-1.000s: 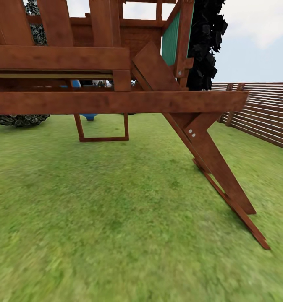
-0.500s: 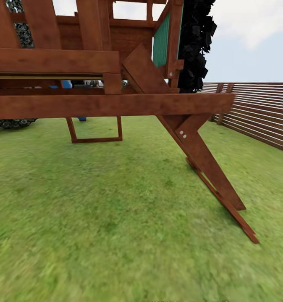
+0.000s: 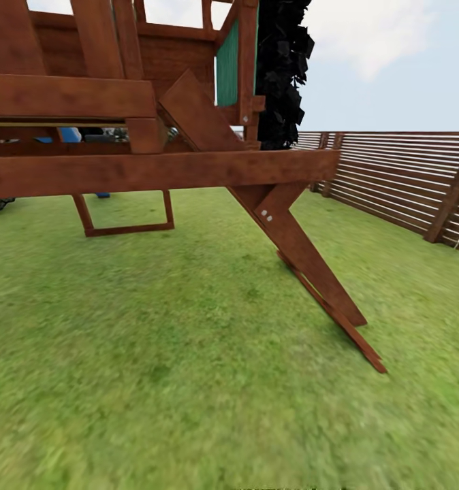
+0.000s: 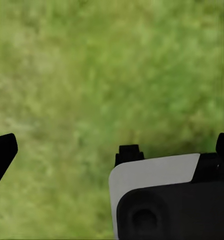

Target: Take the three Easter eggs out of the wicker basket on the lawn in the garden, then place them on the lawn next to a single tree (choose any tree) so that all three eggs are next to the same tree and none are left in the basket.

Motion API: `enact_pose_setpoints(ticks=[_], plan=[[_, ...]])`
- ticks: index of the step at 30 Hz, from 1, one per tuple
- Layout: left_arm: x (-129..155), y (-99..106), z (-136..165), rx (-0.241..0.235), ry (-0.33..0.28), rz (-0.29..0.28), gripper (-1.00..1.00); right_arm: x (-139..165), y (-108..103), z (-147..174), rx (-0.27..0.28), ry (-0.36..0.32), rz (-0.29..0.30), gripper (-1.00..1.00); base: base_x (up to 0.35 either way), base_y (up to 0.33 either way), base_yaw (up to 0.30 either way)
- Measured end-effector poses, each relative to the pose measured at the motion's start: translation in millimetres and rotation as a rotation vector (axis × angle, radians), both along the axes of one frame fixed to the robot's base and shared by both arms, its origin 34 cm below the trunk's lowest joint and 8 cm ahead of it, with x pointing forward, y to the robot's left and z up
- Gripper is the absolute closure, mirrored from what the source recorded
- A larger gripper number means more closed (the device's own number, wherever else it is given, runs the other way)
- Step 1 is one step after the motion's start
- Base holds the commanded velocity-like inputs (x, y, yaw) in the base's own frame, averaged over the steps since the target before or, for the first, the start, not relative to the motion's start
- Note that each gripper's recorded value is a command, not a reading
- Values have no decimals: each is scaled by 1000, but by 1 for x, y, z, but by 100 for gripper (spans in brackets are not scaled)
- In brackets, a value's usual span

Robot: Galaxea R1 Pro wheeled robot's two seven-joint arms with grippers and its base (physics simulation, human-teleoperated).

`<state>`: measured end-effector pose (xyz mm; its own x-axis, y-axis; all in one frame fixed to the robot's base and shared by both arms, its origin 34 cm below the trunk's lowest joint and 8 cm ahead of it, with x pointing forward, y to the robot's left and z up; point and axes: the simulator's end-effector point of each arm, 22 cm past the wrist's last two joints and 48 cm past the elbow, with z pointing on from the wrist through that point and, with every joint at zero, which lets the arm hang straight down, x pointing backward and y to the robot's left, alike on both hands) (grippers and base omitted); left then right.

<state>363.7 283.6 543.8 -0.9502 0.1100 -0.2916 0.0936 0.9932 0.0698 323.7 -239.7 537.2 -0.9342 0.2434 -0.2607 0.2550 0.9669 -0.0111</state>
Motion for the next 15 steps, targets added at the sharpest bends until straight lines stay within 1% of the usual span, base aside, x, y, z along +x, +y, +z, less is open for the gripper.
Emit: enact_pose_setpoints(ticks=[15], plan=[[-4,0,-3,1,11,-1,-100,-5,-4,-2,-2,13,-3,-100,0,0,-254]])
